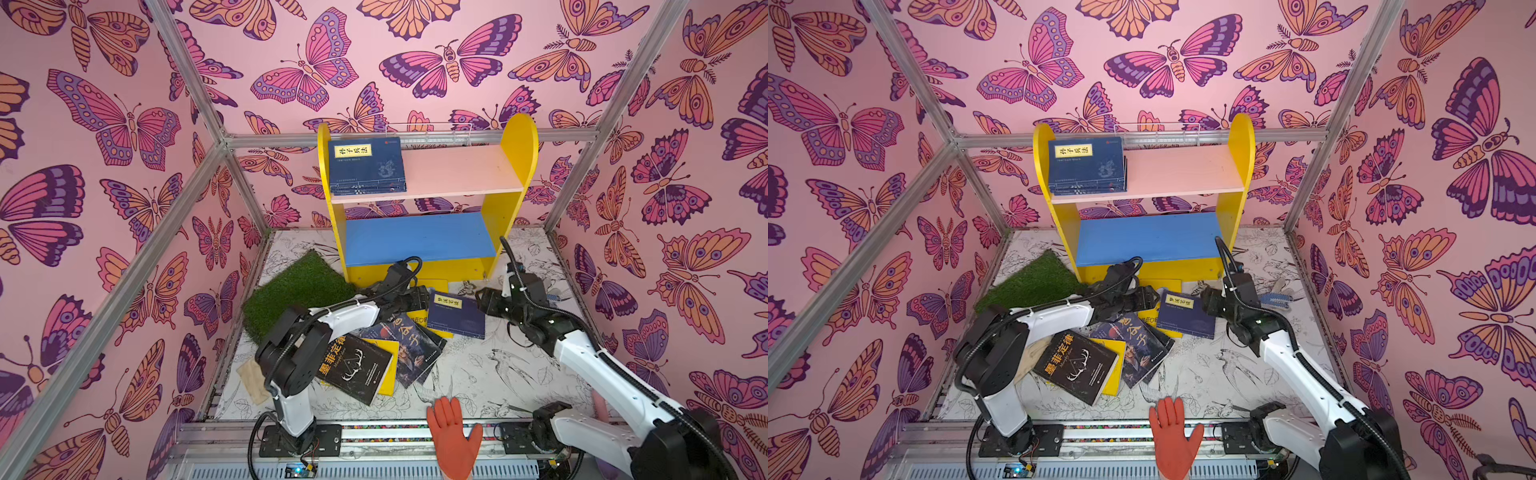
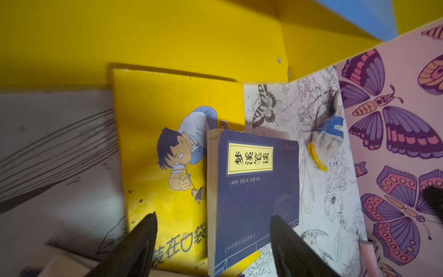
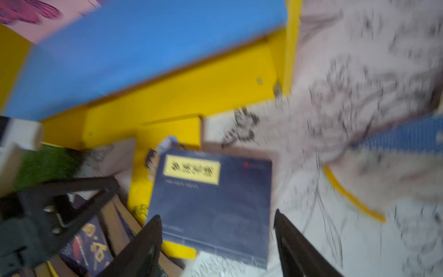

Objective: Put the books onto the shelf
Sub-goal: 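Lower the right gripper to the next dark blue book while the left gripper reaches in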

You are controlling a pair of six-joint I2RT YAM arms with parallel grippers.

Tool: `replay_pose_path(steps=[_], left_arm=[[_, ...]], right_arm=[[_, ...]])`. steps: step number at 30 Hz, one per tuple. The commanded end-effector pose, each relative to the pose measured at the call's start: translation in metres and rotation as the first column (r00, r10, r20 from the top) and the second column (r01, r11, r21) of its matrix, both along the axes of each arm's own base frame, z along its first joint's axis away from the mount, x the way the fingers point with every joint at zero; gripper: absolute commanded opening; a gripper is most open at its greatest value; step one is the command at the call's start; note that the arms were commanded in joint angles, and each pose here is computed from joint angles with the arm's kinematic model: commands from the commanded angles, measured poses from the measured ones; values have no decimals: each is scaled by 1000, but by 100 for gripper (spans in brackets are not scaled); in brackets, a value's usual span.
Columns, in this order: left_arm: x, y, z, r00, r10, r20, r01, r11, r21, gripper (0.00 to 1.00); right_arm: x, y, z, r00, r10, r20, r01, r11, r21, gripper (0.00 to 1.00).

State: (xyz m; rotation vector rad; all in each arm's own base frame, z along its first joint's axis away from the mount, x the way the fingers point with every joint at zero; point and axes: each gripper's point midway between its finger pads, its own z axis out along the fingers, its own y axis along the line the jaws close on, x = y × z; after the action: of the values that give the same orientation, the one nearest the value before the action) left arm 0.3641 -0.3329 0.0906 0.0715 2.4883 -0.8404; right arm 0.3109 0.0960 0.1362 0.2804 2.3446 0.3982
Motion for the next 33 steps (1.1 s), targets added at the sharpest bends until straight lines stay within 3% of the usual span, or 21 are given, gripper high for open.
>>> replay_pose_path(steps=[1,5,13,20,24,29,33], left_arm=[[-12,-12,-20,994,-89,-55,92,994,51,76],[-16,-16,-41,989,-102,-111,111,991,80,76],[-23,-23,-63,974,-150,-171,165,983,81,74],[-29,-21,-76,965,-154,-212,177,980,95,67],[-29,-17,-78,966,-138,-220,163,982,99,45],[-27,-12,-75,969,-124,-213,147,984,96,2],[-24,-9,-60,977,-123,-173,137,988,70,0]], right_arm=[[-8,-6,-28,991,-82,-109,96,986,136,72],[-17,-1,-70,976,-51,-212,90,980,177,71],[-19,20,-116,939,55,-341,34,968,250,66],[-3,54,-89,963,163,-216,-45,882,468,64],[8,67,-51,973,207,-104,-121,836,535,63],[11,67,-25,976,212,-58,-151,839,523,63],[9,61,-24,981,184,-67,-126,854,504,63]])
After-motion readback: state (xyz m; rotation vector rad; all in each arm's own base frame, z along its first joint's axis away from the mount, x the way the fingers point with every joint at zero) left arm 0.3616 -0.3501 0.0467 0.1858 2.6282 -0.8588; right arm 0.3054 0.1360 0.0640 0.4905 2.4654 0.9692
